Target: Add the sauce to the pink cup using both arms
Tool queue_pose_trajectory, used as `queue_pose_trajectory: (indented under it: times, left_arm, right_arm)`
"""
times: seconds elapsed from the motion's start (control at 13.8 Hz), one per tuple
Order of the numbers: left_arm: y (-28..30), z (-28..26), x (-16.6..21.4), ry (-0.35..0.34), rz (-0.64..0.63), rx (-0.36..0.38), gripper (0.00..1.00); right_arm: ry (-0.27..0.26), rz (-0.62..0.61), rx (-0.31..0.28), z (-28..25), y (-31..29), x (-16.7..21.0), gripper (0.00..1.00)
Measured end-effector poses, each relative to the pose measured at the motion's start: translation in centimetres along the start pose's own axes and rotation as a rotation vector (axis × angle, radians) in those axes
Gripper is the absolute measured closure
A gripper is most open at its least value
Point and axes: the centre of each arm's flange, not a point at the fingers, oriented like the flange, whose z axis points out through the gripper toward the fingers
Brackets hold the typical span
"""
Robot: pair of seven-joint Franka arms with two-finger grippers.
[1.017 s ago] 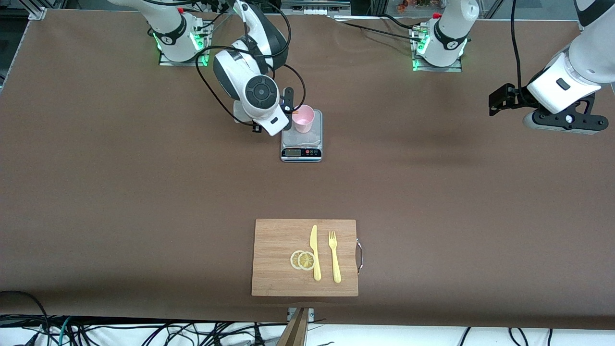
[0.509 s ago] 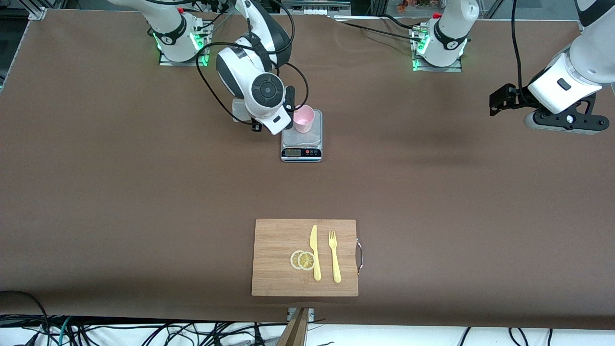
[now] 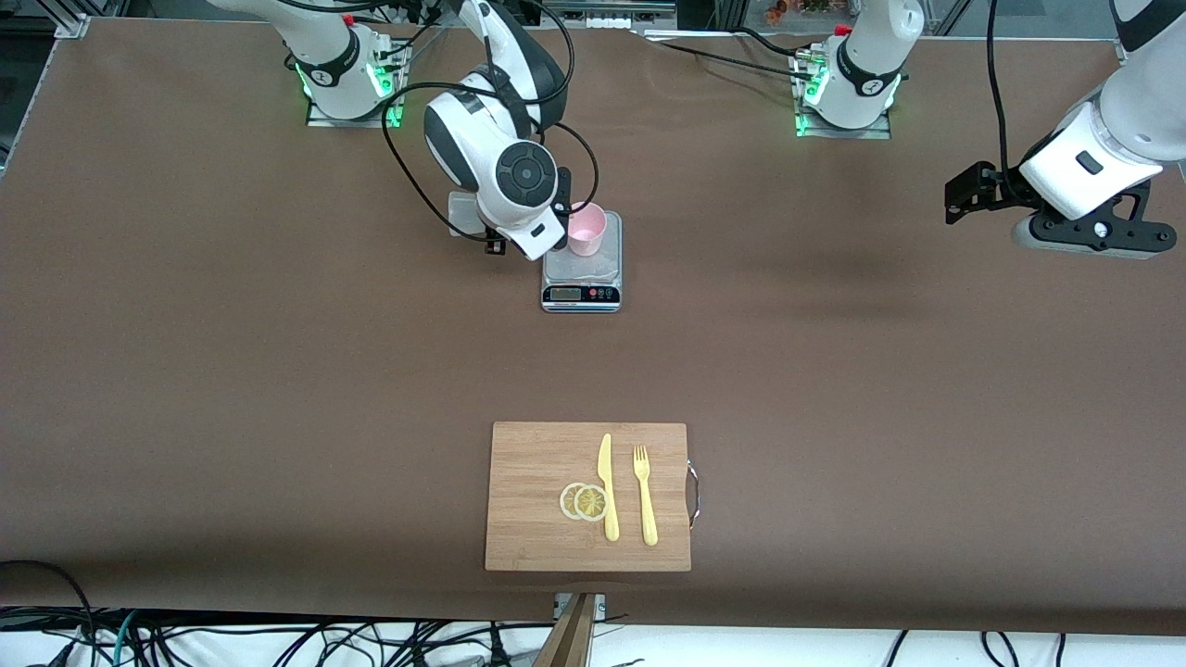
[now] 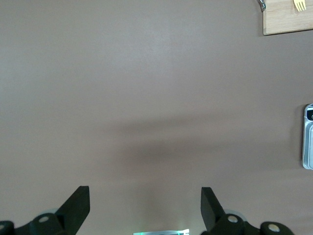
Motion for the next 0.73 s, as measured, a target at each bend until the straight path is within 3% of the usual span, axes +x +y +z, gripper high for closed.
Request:
queue_pose_trajectory:
  times: [0.73]
  left_arm:
    - [0.0, 0.0, 0.0, 0.0, 0.0, 0.0, 0.0]
  right_arm:
    - [-0.021, -0.003, -0.003, 0.15, 0.02, 0.63, 0.68]
